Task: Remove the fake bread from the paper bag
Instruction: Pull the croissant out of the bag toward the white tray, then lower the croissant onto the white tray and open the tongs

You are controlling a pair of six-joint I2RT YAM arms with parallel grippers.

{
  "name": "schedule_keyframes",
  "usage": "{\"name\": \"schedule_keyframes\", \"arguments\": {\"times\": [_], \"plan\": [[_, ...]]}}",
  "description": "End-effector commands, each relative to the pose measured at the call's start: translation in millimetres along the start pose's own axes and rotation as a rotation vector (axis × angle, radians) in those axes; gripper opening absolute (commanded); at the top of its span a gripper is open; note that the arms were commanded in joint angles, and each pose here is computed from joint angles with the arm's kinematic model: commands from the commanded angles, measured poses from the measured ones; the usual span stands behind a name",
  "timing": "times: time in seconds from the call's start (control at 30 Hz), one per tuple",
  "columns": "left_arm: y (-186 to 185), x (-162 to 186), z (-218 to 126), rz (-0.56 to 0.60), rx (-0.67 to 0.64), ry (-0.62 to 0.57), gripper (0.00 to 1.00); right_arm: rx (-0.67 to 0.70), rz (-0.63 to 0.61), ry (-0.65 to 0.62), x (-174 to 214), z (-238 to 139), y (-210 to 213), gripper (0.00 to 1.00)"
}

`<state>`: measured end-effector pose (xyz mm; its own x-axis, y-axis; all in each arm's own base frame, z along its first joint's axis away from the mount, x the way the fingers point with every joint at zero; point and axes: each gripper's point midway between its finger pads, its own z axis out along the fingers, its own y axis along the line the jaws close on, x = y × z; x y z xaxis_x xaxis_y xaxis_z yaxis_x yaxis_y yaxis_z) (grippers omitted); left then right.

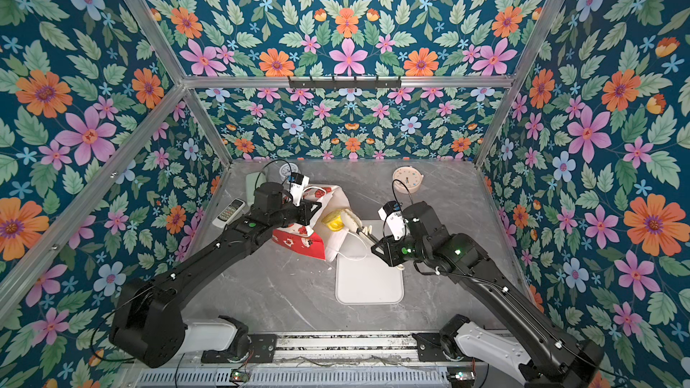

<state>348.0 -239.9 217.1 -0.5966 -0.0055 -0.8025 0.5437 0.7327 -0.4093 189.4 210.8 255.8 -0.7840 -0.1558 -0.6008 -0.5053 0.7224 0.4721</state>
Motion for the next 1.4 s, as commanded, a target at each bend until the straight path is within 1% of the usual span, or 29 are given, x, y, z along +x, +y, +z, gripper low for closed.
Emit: {"name": "schedule_keyframes", "arguments": {"times": [0.0,0.27,0.37,0.5,0.6,0.67,0.8,0.87,1.07,1.2,1.37], "plan": [[-5.0,-12.7,0.5,0.006,0.023,-0.044,0.00,0.061,0.004,-0.016,5.5,-21.3,-5.9,0.00],[1.0,-11.1,1.3,0.020,-0.007,-0.046,0.00,0.114,0.089,-0.040,22.9,-72.5,-4.8,0.00],[2.9,-9.6,1.7,0.030,-0.021,-0.043,0.00,0.130,0.149,-0.006,33.1,-82.9,-4.7,0.00],[4.6,-11.0,-1.2,0.041,-0.034,-0.051,0.00,0.196,0.247,0.064,51.7,-96.8,-11.7,0.00],[6.4,-9.9,-2.2,0.053,-0.045,-0.053,0.00,0.248,0.298,0.103,64.3,-109.2,-16.8,0.00],[9.0,-8.0,-2.9,0.061,-0.059,-0.054,0.00,0.259,0.326,0.132,73.1,-115.4,-16.6,0.00],[15.7,-4.5,-4.7,0.074,-0.092,-0.058,0.00,0.289,0.393,0.260,98.7,-118.7,-17.7,0.00],[14.9,-4.1,-5.4,0.077,-0.087,-0.066,0.00,0.297,0.420,0.318,109.5,-118.4,-17.6,0.00],[12.1,-4.5,-8.7,0.082,-0.072,-0.090,0.00,0.335,0.467,0.438,127.6,-116.7,-19.9,0.00],[10.7,-5.8,-11.6,0.094,-0.069,-0.099,0.00,0.351,0.460,0.484,124.0,-110.1,-20.5,0.00],[9.6,-5.1,-14.1,0.105,-0.066,-0.105,0.00,0.389,0.416,0.510,104.2,-90.7,-26.6,0.00]]}}
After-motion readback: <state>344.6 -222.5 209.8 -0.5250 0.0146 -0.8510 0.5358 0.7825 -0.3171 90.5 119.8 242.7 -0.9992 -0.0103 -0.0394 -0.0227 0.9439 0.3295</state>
